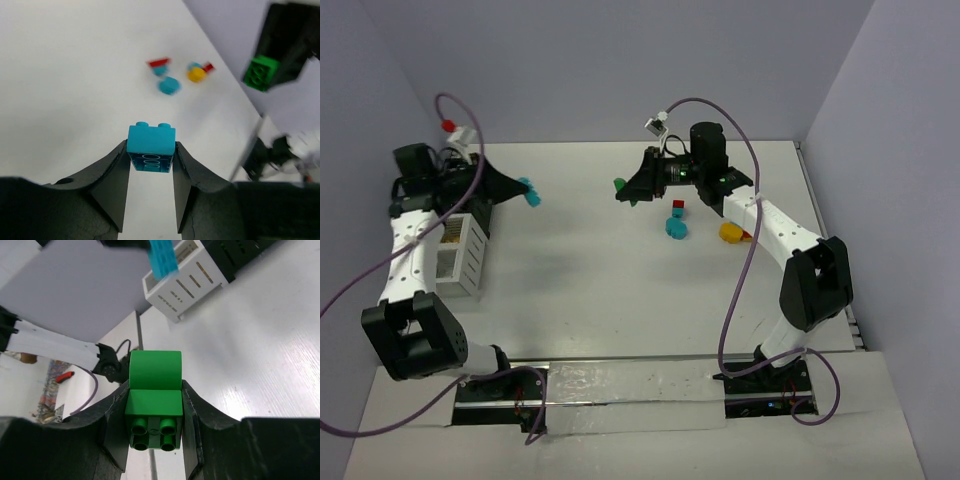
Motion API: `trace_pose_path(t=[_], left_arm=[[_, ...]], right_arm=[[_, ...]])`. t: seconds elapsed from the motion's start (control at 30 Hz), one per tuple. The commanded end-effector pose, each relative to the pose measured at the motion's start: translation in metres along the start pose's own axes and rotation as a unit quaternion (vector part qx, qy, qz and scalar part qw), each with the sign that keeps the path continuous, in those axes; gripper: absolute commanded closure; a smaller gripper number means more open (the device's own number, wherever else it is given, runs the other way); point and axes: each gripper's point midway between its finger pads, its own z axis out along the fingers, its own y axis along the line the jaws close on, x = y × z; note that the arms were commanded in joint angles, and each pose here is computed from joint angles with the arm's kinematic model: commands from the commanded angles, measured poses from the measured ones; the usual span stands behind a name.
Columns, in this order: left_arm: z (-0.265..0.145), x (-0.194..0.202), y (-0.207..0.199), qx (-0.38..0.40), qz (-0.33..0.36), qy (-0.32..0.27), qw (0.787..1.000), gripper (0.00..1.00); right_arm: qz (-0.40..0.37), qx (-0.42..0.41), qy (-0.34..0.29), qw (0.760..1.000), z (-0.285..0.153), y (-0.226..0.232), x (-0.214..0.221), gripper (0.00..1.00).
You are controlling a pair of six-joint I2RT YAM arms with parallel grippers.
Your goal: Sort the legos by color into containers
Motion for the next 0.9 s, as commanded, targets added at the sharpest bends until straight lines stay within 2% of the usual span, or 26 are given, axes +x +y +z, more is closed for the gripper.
trace_pose_path(t=[0.0,0.23,0.47,0.6,0.87], left_arm=[[-0.069,-0.030,0.035,-0.150,0.054,-0.024,0.987,1.00],[-0.128,-0.017,0.071,-0.252,0.045,-0.003,0.967,1.00],[-0.178,0.037,0.079,-0.292,0.006,0.048,0.955,1.00],[-0.193,0.057,0.084,-0.301,-0.001,0.068,0.951,0.98],[-0.197,0.083,0.095,-0.314,0.004,0.086,0.945,0.92]], right_arm=[[-0.071,0.021,-0.002,0.997,-0.003,0.016,-0.013,1.00],[-0.088,0.047,0.016,0.995,-0.002,0.005,-0.004,1.00],[-0.103,0.069,0.025,0.992,-0.006,-0.004,0.005,1.00],[-0.100,0.072,0.031,0.992,-0.006,-0.008,0.013,1.00],[-0.089,0.066,0.039,0.993,-0.005,-0.014,0.023,1.00]])
